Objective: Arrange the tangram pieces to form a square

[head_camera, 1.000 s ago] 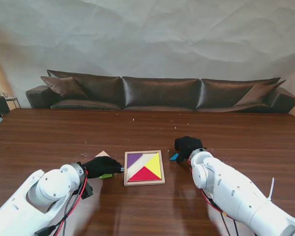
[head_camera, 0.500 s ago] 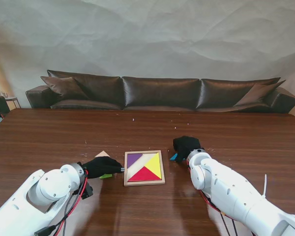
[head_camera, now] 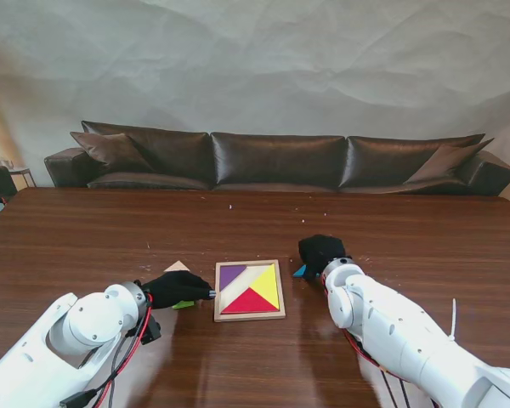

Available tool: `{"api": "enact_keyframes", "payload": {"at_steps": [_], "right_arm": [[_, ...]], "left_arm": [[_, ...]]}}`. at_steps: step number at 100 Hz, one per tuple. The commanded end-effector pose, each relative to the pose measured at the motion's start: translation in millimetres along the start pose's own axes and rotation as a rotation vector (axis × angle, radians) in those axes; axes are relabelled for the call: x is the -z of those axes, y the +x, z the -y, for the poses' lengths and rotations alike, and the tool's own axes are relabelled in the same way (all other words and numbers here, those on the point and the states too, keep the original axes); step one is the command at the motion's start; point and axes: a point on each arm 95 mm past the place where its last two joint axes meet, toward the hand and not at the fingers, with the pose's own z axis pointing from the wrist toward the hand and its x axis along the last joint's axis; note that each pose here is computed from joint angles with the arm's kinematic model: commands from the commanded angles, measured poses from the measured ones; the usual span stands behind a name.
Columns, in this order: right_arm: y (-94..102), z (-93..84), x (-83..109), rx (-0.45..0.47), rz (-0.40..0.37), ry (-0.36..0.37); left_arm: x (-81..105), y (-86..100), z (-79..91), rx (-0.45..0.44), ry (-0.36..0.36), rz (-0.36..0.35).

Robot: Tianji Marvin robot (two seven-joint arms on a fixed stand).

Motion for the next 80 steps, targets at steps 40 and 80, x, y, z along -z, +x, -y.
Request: {"api": "enact_keyframes", "payload": {"at_steps": [40,80], "right_arm": [[2.3,20.0,3.5,0.006,-0.034,0.062],[0.9,28.3,2.3,0.015,-0.056,0.077]], "left_arm": [[0.7,0.0,-2.8,0.003,-0.019,-0.003],[0.1,0.0,-3.0,0.004,-0.021,-0.006]]}}
